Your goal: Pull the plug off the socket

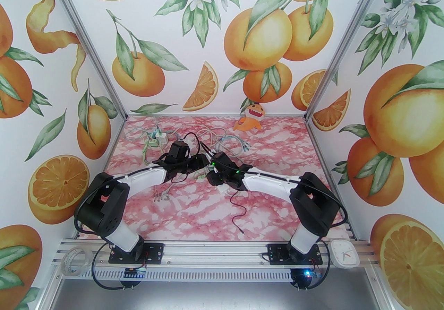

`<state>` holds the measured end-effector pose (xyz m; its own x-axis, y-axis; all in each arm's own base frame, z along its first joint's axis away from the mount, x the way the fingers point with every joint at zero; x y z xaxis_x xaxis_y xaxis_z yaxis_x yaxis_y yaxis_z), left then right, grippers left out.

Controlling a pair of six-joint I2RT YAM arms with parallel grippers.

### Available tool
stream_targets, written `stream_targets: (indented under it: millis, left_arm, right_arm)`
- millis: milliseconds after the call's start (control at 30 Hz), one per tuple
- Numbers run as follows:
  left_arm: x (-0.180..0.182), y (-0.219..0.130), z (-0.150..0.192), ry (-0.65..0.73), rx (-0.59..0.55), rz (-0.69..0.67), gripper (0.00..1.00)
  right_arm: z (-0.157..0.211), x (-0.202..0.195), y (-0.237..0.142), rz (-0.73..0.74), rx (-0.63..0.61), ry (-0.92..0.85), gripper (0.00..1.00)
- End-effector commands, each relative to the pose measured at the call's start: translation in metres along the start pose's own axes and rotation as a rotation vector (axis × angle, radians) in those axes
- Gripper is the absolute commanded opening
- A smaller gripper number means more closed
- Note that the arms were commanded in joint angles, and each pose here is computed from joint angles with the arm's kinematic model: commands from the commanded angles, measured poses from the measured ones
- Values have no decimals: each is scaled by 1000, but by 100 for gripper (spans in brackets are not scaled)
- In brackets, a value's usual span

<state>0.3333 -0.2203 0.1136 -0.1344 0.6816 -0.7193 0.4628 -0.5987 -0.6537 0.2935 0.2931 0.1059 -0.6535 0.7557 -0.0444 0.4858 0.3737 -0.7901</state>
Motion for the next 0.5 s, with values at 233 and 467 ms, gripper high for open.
stream_targets:
  millis: [233, 467]
  left_arm:
    - [25, 7, 10, 0, 21, -104, 63]
    - [47, 15, 10, -7, 43, -206, 57]
  right_arm:
    - [10, 4, 7, -37, 31, 1, 43]
    - [9, 4, 5, -40, 34, -10, 40]
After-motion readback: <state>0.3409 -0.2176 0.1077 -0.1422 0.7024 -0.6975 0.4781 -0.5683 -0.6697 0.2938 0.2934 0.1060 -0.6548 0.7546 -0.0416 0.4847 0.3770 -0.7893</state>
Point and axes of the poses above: each hand's point on the last joint's axis, 136 mm out from that joint toward the fingers, its own y axis out along the fingers, its own x axis along the line the jaws close on, z = x × y, the point moved 4 cm from there along -y, back along the fingers, and after that the axes turned 9 degrees about -y, right-handed, at the moved point
